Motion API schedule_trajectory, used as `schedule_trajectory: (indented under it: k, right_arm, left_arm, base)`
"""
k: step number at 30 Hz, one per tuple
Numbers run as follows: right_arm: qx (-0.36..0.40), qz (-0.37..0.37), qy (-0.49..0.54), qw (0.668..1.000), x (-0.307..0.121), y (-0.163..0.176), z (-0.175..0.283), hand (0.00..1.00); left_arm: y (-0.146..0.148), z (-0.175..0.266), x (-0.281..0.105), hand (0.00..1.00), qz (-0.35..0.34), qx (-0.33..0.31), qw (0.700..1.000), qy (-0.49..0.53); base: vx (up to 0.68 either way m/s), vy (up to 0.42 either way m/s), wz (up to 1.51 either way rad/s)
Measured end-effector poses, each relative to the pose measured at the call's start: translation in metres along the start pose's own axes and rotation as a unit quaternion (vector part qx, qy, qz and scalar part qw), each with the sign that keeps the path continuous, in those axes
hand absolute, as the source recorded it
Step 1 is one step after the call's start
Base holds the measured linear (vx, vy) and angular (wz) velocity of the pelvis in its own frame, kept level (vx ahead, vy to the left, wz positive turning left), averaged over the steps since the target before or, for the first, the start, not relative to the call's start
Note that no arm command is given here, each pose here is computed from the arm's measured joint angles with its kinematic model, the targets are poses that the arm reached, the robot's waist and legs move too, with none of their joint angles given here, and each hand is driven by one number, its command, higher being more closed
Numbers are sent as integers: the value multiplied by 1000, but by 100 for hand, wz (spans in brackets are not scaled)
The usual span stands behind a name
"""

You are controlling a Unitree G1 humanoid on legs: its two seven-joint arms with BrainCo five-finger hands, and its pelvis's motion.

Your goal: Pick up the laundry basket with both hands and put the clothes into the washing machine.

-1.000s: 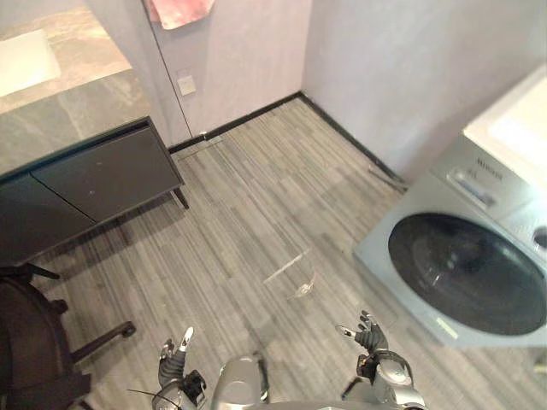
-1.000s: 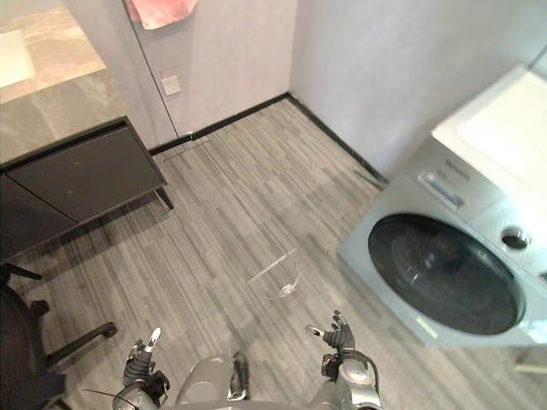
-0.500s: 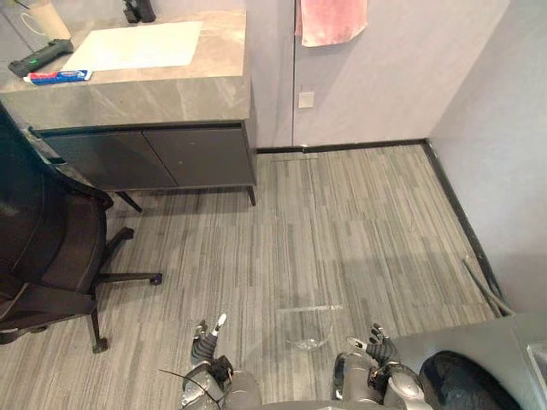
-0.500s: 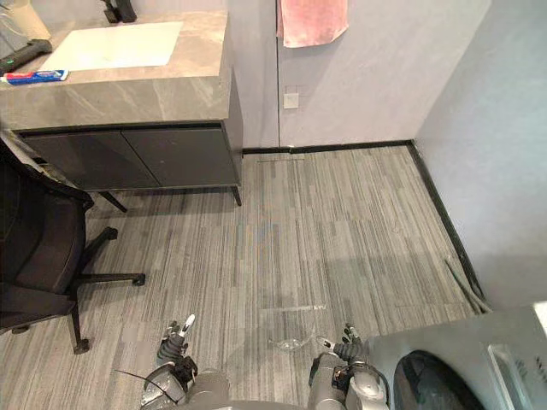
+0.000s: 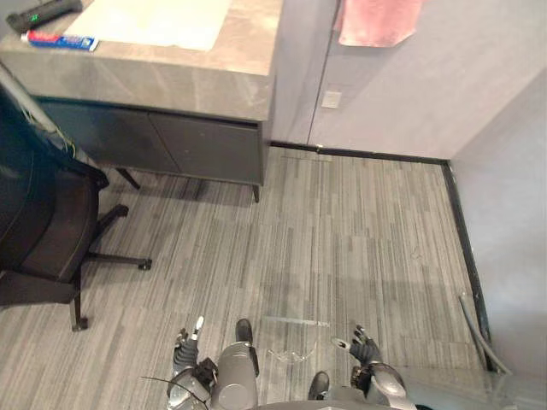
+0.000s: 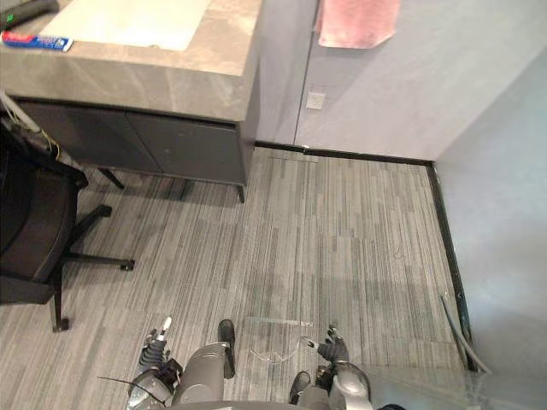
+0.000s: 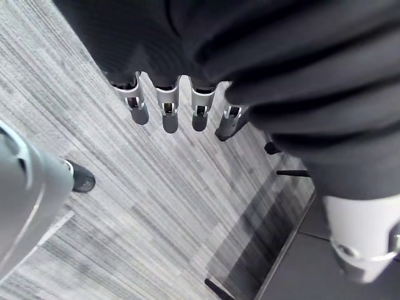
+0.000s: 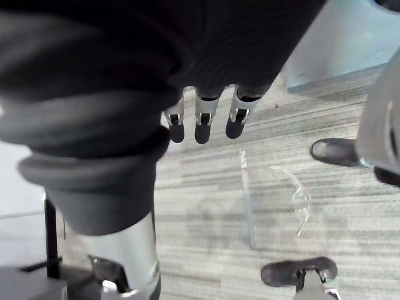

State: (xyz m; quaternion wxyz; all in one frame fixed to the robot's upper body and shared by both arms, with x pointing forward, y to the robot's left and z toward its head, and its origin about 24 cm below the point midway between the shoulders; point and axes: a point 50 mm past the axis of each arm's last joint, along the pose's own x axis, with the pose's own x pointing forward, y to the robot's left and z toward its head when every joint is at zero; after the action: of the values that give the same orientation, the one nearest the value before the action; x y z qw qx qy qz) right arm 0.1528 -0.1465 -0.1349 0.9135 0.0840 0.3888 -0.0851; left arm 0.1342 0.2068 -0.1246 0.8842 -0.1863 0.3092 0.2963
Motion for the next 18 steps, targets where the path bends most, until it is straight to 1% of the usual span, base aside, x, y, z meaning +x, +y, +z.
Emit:
schedule_trajectory:
  k: [3, 5, 6, 8, 11, 16, 18]
  right_arm:
    - [0, 15, -6, 1000, 1, 10, 4, 0]
    - [1, 12, 0, 1000, 0, 8, 1, 0]
    - [-1, 12, 2, 1000, 0, 8, 0, 0]
    - [-5, 13, 18, 1000, -3, 9, -9, 0]
    - [-13, 25, 23, 999, -4, 15, -11, 0]
    - [-57, 6, 46, 997, -3, -6, -19, 0]
    - [-84, -1, 63, 994, -4, -16, -25, 0]
  left_arm:
    - [3, -5, -3, 0, 3, 1, 1000, 7]
    - [3, -13, -5, 0, -2, 20, 1000, 24]
    - [3, -16, -6, 0, -13, 48, 998, 32]
    - [4, -13, -4, 0, -25, 77, 996, 32]
    - [6, -9, -2, 0, -23, 80, 996, 26]
    - [-6, -24, -4, 0, -39, 73, 995, 59]
    - [-3, -30, -6, 0, -38, 85, 993, 71]
  base:
    - [112, 132, -41]
    - [25, 84, -59]
    - [10, 53, -41]
    - [43, 8, -24]
    - [91, -119, -16]
    - [158, -140, -7]
    - [141, -121, 3]
